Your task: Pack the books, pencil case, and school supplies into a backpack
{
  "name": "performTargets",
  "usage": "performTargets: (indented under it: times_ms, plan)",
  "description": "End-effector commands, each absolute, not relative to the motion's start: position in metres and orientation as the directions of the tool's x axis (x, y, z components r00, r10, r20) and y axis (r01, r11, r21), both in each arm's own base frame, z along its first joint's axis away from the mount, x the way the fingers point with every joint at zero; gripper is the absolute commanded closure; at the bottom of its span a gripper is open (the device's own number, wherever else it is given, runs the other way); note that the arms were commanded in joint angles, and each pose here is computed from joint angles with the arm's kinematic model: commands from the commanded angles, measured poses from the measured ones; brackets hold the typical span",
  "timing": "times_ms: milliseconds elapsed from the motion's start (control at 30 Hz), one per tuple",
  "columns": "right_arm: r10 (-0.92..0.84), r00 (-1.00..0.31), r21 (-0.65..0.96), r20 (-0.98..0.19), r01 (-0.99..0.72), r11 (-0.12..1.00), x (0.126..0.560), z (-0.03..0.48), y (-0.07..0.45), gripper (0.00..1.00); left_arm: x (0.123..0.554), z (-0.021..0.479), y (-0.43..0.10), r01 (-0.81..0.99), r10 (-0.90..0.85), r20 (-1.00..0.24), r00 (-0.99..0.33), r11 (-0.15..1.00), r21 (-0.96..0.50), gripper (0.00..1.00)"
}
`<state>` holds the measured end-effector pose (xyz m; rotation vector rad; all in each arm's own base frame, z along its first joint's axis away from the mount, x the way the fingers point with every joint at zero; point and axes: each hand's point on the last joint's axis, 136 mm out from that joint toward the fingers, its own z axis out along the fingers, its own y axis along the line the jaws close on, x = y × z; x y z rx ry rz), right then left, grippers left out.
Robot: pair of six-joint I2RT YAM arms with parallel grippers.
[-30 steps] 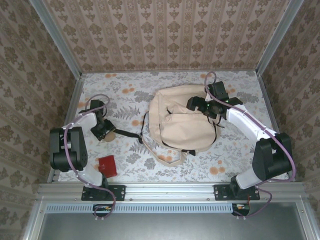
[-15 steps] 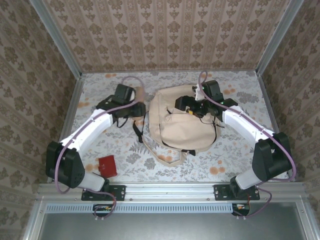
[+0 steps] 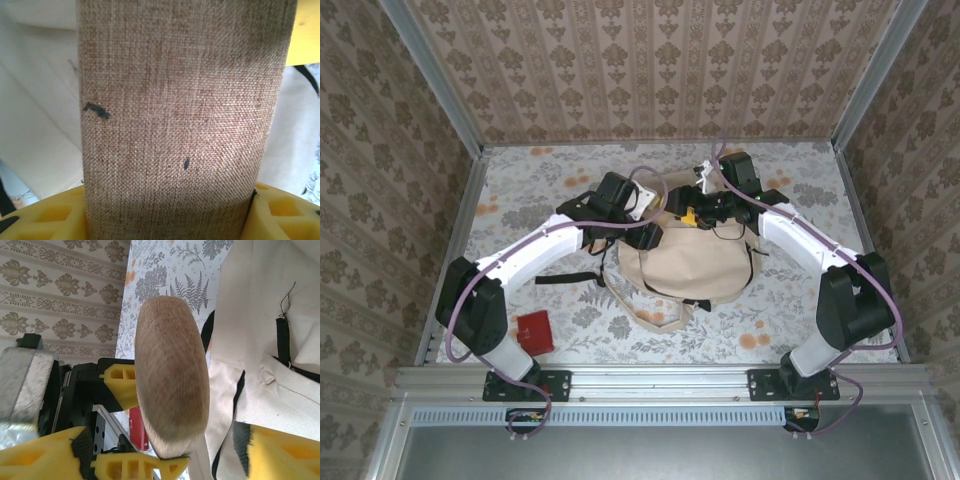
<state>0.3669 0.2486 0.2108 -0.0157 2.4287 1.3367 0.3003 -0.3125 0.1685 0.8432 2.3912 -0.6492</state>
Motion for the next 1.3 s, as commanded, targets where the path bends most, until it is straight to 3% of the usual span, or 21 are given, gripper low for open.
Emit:
performTargets:
  times_ms: [0,167,267,333,433,500,700,867,1033,1267]
  plan:
    - [0.150,-0.940,0.841,-0.305,-0.192,0.505,0.369,0.215,0.258,0.31,0.299,0.194,-0.331,0.745,0.424,-0.678,-0.601,0.605,-0.282,0.50]
    - [0.154,-0.943,0.863,-0.295,-0.193,0.467,0.376,0.219,0.264,0.45,0.292,0.201,-0.335,0.768,0.421,-0.697,-0.581,0.566,-0.298,0.50]
    - [0.163,-0.943,0.865,-0.290,-0.185,0.466,0.380,0.219,0.264,0.59,0.291,0.202,-0.334,0.772,0.420,-0.702,-0.576,0.562,-0.297,0.49]
    - [0.193,-0.936,0.859,-0.295,-0.171,0.483,0.384,0.217,0.258,0.70,0.292,0.203,-0.332,0.767,0.418,-0.702,-0.576,0.572,-0.290,0.39]
    - [0.263,-0.910,0.836,-0.321,-0.142,0.530,0.391,0.215,0.238,0.73,0.297,0.203,-0.322,0.745,0.414,-0.696,-0.586,0.613,-0.262,0.17]
    - [0.324,-0.881,0.819,-0.344,-0.114,0.562,0.395,0.216,0.215,0.73,0.301,0.202,-0.314,0.732,0.416,-0.693,-0.588,0.639,-0.237,0.09]
    - [0.469,-0.772,0.718,-0.428,0.025,0.696,0.392,0.210,0.132,0.73,0.314,0.198,-0.309,0.727,0.448,-0.688,-0.571,0.665,-0.171,0.02]
    - [0.551,-0.686,0.660,-0.475,0.136,0.739,0.375,0.211,0.080,0.73,0.350,0.186,-0.317,0.595,0.351,-0.632,-0.691,0.773,-0.221,0.04]
    - [0.593,-0.642,0.638,-0.486,0.203,0.743,0.360,0.208,0.057,0.73,0.391,0.154,-0.334,0.358,0.150,-0.506,-0.849,0.868,-0.345,0.20]
    - [0.598,-0.631,0.622,-0.494,0.225,0.750,0.346,0.205,0.049,0.73,0.414,0.126,-0.371,0.182,-0.021,-0.382,-0.924,0.853,-0.489,0.32]
